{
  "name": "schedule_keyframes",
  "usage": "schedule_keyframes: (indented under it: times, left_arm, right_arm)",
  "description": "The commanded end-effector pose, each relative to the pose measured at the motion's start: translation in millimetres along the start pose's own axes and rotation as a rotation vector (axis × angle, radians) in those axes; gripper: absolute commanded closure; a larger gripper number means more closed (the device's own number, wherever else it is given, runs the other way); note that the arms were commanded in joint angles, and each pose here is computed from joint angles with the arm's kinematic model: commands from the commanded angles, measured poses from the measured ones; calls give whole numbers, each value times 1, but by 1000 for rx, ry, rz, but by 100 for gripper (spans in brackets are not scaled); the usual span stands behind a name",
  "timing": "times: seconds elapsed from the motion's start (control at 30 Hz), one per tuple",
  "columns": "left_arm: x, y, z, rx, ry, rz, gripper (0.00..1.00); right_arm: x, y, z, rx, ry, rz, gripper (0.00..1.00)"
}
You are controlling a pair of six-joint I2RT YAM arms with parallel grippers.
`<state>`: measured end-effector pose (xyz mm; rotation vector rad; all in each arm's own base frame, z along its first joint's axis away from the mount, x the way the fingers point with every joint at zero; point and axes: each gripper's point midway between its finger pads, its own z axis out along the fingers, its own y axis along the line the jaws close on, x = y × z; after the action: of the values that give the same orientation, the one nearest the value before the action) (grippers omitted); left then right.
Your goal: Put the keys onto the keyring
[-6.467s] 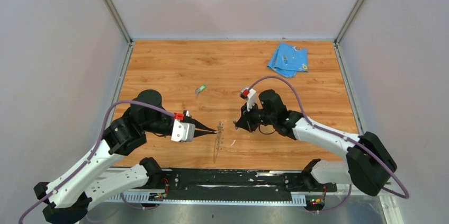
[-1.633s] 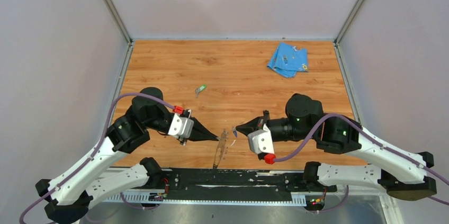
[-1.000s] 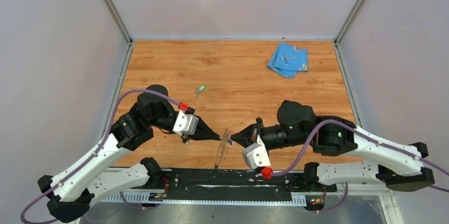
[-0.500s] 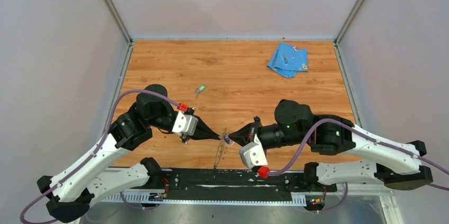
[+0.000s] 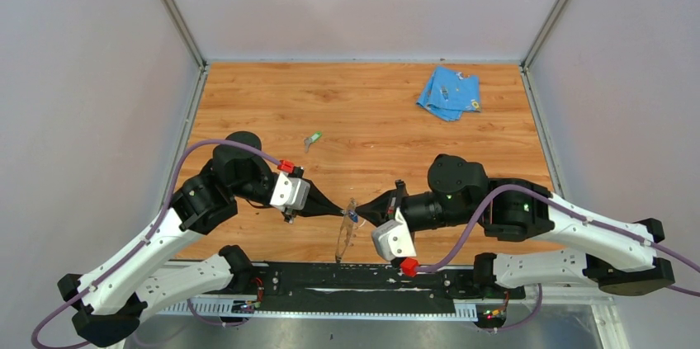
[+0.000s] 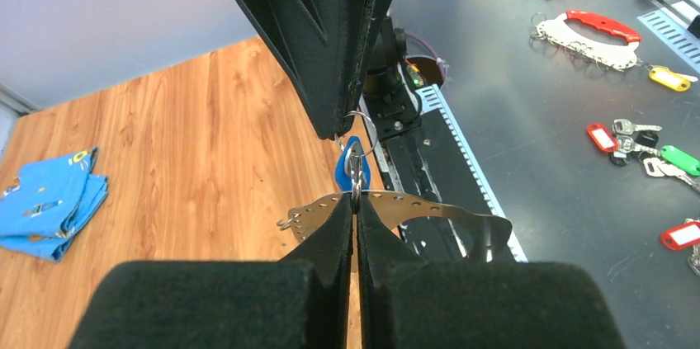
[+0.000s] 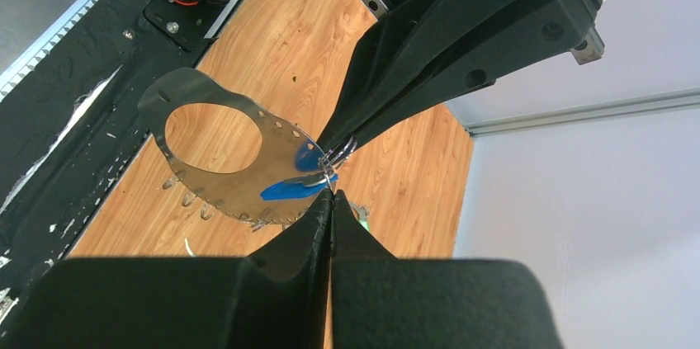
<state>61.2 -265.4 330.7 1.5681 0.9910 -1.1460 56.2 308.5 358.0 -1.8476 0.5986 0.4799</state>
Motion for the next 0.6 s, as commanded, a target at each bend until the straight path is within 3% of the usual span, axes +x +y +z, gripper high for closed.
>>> schedule_keyframes:
  times: [0.0, 0.57]
  left_arm:
    - [-14, 2, -2, -7, -19, 36, 100]
    - [-12, -3, -4, 7, -11, 59, 100]
  right_arm:
    - [-11, -9, -2, 29, -22, 8, 100]
    - [6, -15, -4, 88, 60, 30, 100]
